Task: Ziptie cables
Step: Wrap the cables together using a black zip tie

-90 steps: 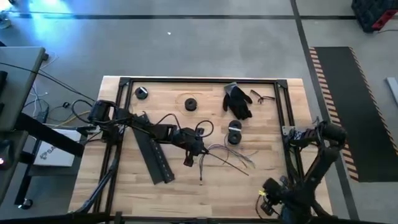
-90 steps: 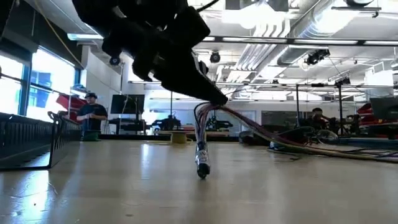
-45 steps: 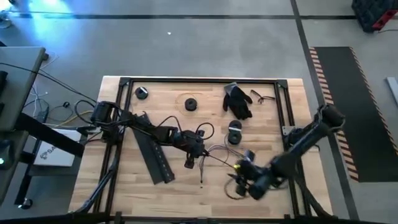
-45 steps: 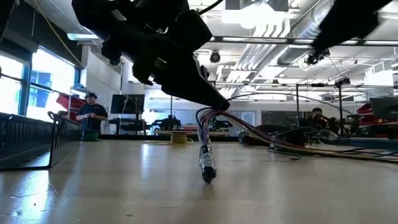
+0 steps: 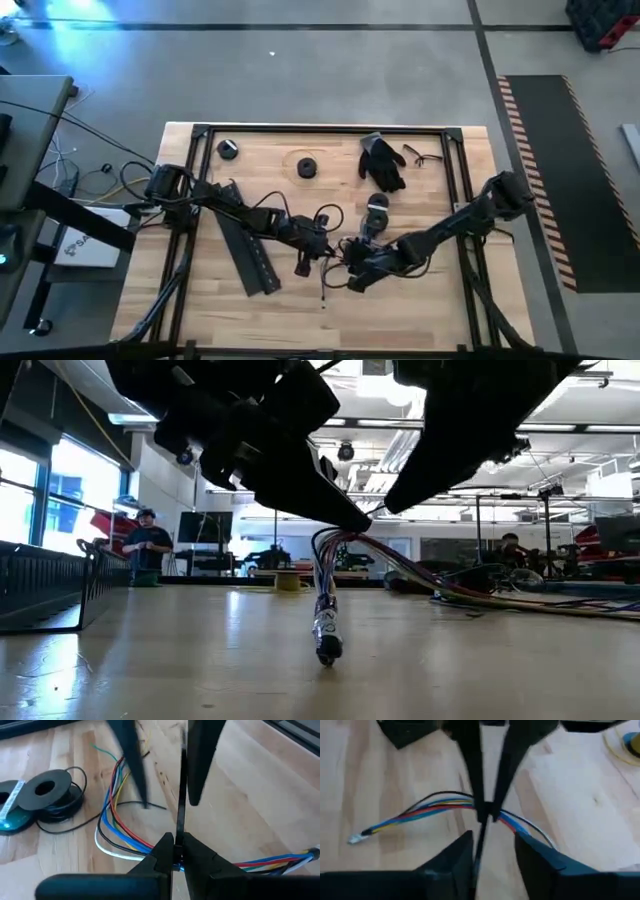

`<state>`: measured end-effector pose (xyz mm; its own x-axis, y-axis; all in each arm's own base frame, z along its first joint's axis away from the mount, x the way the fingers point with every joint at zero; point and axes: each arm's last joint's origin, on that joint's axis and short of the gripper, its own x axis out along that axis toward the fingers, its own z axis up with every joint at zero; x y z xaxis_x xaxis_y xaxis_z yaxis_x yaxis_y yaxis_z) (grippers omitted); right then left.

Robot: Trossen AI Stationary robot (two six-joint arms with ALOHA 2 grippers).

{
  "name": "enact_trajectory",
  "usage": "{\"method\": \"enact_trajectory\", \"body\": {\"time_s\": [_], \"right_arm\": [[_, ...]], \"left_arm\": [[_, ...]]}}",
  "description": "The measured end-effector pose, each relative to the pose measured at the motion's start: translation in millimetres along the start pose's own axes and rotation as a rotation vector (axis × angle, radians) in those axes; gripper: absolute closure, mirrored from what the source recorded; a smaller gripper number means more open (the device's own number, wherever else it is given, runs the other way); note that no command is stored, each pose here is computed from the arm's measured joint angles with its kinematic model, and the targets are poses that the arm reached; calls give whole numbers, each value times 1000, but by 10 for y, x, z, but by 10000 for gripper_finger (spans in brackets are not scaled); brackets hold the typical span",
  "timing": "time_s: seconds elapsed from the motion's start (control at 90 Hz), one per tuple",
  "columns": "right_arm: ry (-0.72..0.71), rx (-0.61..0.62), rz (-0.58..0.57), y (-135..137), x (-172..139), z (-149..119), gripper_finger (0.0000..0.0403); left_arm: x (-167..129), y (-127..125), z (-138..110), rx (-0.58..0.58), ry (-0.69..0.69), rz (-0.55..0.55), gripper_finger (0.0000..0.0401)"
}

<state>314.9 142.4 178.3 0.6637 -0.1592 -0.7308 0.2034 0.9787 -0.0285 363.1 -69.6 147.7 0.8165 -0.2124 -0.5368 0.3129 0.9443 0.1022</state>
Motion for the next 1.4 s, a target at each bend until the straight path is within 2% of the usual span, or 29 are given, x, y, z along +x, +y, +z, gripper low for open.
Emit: {"method": "enact_trajectory", "body": {"time_s": [0.067,0.122,0.244,0.444,0.589,0.733,0.867,0.989,1.111,1.233,1.4], "right_arm": [[32,12,41,-6,38,-6,372],[54,10,43,-2,89,-36,392],[47,4,17,44,119,-86,399],[50,103,-18,212,-25,-226,402],[168,206,-24,465,-206,-602,402],[193,319,-46,691,-331,-926,402],[197,368,-68,694,-434,-969,402],[298,373,-80,596,-488,-929,402],[339,404,-77,539,-520,-874,376],[325,403,-75,532,-533,-857,319],[319,361,-41,565,-654,-855,233]], "left_arm": [[0,0,-2,0,2,0,392],[0,-1,-4,0,4,-3,392],[0,-2,-5,0,6,-2,392],[1,-5,7,0,3,-12,392],[-5,12,-60,0,54,-40,395],[-9,58,-87,1,73,-39,397],[-10,89,-67,-7,55,4,391],[-11,95,-80,-65,71,32,360],[-20,102,-76,-147,72,40,307],[-97,105,-28,-210,81,53,260],[-318,34,136,-311,122,113,242]]}}
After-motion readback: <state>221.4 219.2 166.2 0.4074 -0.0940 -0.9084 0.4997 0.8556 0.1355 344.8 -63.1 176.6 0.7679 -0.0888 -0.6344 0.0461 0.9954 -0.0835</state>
